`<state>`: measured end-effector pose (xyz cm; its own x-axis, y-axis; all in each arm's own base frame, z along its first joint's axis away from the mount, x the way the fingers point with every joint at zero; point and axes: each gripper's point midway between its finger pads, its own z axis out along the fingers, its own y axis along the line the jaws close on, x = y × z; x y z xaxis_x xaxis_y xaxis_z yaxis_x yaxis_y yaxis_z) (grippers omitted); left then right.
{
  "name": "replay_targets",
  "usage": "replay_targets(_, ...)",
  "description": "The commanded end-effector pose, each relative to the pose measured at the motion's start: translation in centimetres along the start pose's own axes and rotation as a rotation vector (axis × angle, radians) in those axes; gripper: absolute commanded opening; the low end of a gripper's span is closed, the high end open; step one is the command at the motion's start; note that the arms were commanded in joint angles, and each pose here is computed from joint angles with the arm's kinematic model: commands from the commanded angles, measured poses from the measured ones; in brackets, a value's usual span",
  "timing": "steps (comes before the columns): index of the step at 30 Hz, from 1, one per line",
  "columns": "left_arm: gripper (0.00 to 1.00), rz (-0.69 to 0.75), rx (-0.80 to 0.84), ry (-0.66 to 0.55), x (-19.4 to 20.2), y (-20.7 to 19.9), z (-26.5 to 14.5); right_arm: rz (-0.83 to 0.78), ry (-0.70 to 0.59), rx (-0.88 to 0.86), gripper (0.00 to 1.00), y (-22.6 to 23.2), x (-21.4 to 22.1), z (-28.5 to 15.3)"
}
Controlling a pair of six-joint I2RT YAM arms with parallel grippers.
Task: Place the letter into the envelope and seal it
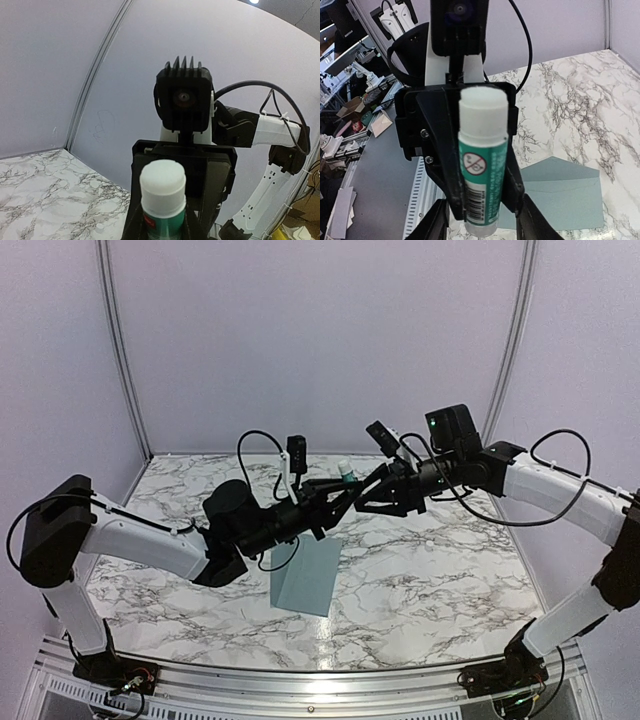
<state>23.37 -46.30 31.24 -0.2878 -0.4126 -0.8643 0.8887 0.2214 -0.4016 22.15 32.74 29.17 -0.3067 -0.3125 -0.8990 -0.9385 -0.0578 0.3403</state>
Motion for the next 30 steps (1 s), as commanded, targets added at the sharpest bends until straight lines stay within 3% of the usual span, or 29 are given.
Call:
replay_targets(1,0.00,0.005,-0.105,0.056,-0.1,2.0,-1.2,-0.083,0.027,0.082,0.43,-0.3,0.3,-0.9)
replay_targets(9,0.00,0.000,-0.465,0.271,1.2,8.8,-9.0,-0.158,0.153,0.212,0.47,-2.9,4.0,-1.1)
replay_targets(14,0.00,-0.110,-0.712,0.396,2.3,13.0,-15.5,-0.124,0.223,0.242,0.47,-5.1,6.1,-0.4)
replay_targets(19,0.00,-0.106,-0.972,0.532,3.9,16.4,-21.0,-0.095,0.332,0.245,0.45,-7.0,9.3,1.7)
replay_targets(25,0.00,-0.181,-1.013,0.713,7.9,17.5,-23.4,-0.099,0.498,0.261,0.41,-9.2,13.6,4.8)
replay_targets(30,0.00,-0.270,-0.970,0.786,10.9,18.1,-23.2,-0.055,0.576,0.255,0.26,-10.9,16.4,6.3)
